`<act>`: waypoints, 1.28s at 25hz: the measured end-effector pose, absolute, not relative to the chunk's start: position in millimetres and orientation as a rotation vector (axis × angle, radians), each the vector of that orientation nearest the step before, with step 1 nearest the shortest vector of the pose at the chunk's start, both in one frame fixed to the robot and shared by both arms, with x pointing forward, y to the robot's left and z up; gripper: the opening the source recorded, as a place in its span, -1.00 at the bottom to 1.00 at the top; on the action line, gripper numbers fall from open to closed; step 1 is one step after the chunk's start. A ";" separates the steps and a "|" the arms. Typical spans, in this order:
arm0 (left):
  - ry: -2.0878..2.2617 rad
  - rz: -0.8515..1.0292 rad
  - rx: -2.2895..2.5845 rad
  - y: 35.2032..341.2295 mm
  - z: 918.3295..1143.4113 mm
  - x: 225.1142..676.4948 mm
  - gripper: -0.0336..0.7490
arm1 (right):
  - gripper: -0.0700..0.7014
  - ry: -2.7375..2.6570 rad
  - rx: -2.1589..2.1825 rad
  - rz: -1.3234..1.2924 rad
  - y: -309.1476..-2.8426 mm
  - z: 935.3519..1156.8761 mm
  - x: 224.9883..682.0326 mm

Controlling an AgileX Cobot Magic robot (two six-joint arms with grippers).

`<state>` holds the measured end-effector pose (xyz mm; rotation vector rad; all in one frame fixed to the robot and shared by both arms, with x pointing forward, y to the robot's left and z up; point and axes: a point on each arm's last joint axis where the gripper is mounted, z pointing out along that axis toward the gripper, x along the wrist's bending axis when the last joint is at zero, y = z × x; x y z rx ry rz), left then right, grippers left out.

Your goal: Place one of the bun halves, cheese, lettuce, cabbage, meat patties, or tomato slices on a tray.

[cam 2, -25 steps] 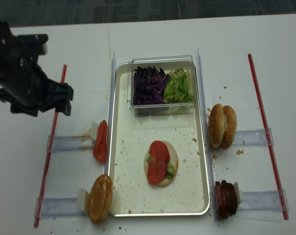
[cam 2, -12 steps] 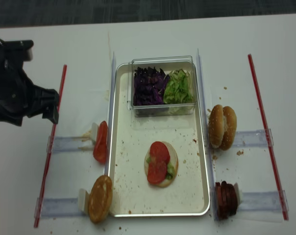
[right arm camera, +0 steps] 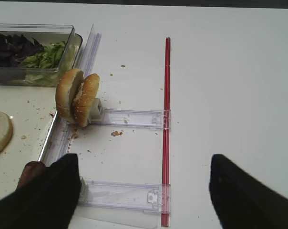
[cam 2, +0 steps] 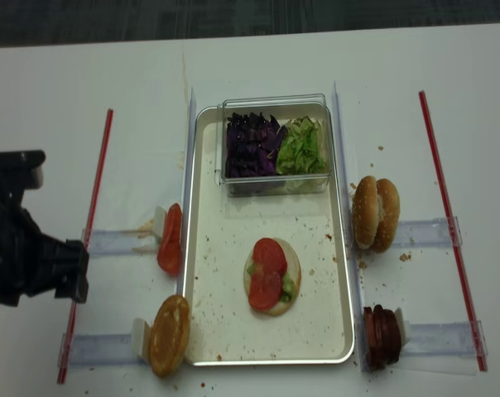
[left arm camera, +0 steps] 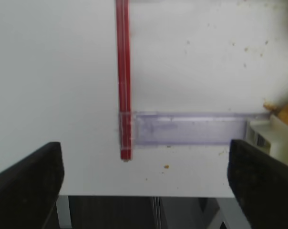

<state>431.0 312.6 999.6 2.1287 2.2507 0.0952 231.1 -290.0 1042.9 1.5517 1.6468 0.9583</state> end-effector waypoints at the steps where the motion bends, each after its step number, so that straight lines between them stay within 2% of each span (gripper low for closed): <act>1: 2.248 0.100 2.124 312.0 1001.5 422.8 0.81 | 0.71 1.647 1.552 0.958 -290.0 1042.9 231.1; 10: 2.195 0.205 2.075 309.5 1015.1 373.5 0.81 | 0.71 1.648 1.553 0.957 -290.0 1042.8 231.0; 18: 2.161 0.273 2.036 307.6 1008.9 337.6 0.81 | 0.71 1.648 1.553 0.957 -290.0 1042.8 231.0; 32: 1.921 0.629 1.787 303.6 1036.9 280.2 0.81 | 0.71 1.648 1.553 0.957 -290.0 1042.8 231.0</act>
